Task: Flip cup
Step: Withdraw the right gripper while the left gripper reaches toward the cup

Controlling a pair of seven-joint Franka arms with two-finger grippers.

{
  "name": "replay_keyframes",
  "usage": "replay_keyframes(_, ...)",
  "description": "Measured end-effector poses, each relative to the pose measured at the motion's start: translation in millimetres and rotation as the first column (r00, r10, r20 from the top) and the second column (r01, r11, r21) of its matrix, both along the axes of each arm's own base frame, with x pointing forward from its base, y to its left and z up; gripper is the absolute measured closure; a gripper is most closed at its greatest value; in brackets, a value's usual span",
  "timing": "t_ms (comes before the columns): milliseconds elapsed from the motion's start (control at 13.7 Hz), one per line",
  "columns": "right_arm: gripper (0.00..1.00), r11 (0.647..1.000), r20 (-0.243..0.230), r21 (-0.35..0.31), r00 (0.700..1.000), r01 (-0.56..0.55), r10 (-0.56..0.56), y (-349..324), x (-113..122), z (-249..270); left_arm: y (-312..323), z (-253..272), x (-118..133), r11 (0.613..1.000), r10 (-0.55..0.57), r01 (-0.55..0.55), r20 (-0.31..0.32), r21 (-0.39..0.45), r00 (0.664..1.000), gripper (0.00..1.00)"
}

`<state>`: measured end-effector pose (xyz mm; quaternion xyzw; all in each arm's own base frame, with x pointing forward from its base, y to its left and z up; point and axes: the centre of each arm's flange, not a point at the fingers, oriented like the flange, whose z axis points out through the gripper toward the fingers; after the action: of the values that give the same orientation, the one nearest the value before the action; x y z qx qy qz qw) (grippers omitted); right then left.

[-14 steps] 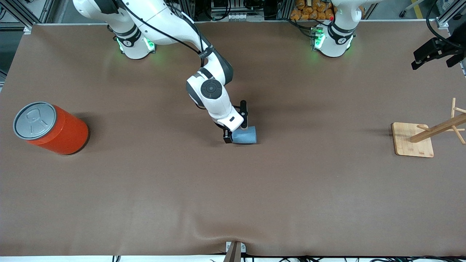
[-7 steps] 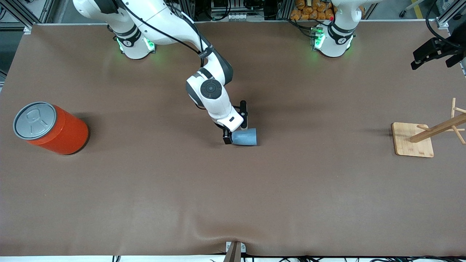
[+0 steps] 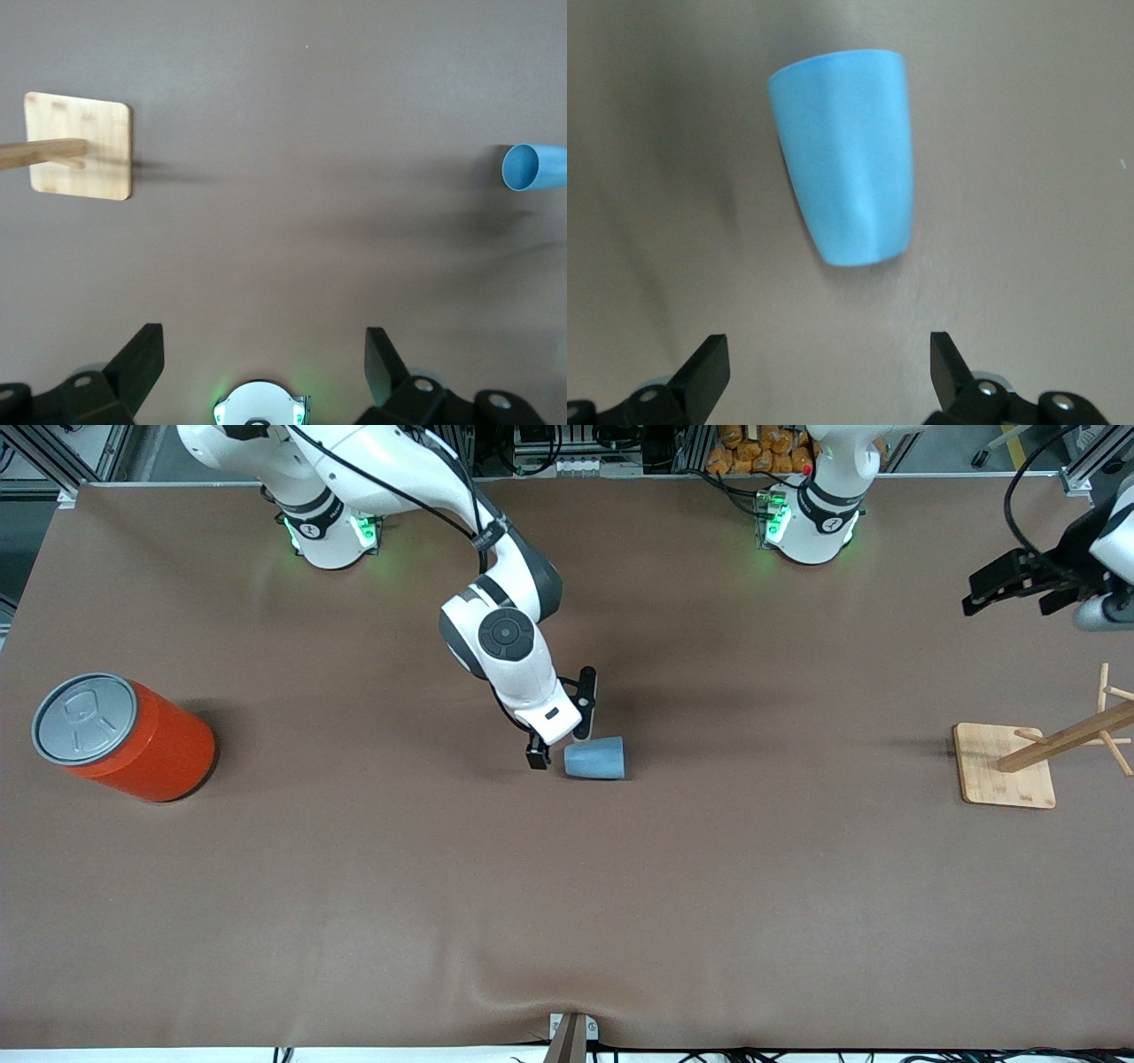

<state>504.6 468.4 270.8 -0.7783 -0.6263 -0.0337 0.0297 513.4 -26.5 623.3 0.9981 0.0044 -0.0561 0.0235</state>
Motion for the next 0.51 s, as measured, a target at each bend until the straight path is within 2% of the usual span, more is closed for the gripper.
replay_keyframes(146,0.00,0.991,-0.010,0.000,0.991,0.135,-0.135,-5,4,8,-14,-14,11,1.000,-0.026,0.026,-0.002,-0.006,1.000,0.00)
replay_keyframes(292,0.00,0.965,-0.013,-0.001,0.965,0.262,-0.262,-23,20,8,-25,-27,23,0.998,-0.037,0.037,0.003,-0.046,0.999,0.00)
replay_keyframes(510,0.00,0.913,0.018,0.025,0.913,0.407,-0.407,-92,76,12,-30,-52,43,0.996,-0.036,0.036,0.005,-0.086,0.999,0.00)
